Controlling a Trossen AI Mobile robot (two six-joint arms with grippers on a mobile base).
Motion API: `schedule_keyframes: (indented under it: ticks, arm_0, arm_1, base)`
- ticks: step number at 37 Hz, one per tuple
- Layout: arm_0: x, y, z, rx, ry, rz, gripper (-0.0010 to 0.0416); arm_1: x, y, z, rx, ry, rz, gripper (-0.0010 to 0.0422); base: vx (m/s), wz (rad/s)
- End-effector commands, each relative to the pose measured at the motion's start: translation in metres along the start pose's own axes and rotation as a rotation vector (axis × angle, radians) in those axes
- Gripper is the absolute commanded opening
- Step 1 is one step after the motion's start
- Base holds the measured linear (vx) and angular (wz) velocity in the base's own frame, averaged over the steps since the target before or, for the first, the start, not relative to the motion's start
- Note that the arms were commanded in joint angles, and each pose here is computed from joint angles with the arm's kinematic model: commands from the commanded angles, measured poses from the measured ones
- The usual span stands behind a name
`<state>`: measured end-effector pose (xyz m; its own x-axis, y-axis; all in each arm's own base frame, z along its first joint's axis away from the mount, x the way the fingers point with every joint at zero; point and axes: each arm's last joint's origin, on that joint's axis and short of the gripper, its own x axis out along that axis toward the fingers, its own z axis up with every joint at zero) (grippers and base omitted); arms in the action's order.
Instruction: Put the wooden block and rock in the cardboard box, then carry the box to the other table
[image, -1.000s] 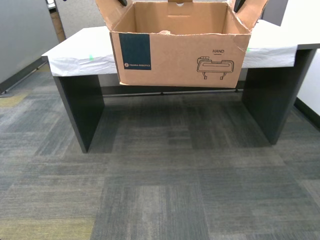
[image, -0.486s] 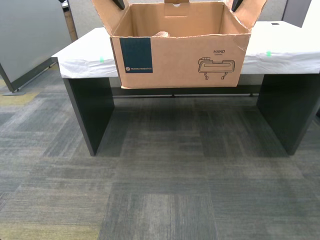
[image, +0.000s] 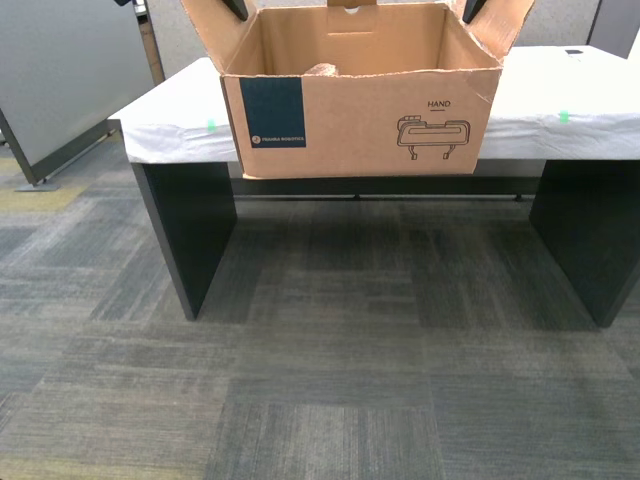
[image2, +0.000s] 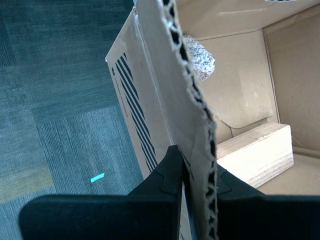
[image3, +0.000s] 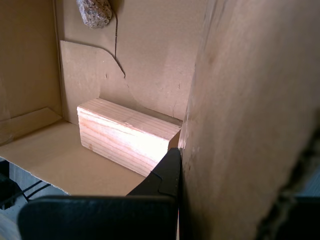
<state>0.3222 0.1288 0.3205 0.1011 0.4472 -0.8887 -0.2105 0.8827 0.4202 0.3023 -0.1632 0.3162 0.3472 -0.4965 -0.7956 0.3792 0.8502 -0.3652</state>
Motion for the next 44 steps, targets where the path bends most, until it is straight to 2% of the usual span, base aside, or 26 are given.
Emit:
schedule_keyframes:
  ticks: [1,8,13,44]
  arm_0:
    - [-0.0005,0.0008,0.0002,-0.013,-0.003,0.011,-0.0001]
    - [-0.0005,0.0008,0.0,-0.043,-0.001,0.01,-0.0001]
    - [-0.0005,0.0007,-0.0003,-0.043,0.001,0.01,-0.0001]
    - [-0.0005,0.001,0.0008,-0.066,-0.009,0.012,-0.0001]
  arm_1:
    - [-0.0007,-0.0014,-0.0009,-0.01,0.011,-0.018,0.0]
    - [-0.0007,-0.0012,-0.0023,-0.037,0.025,-0.014,-0.0001]
    - [-0.0007,-0.0012,-0.0022,-0.047,0.023,-0.014,-0.0001]
    - [-0.0007,-0.0011,-0.0024,-0.03,0.026,-0.013,0.0]
  base:
    - [0.108,-0.117]
    - [0.115,-0.094]
    - [0.131,-0.062]
    - [0.152,-0.034]
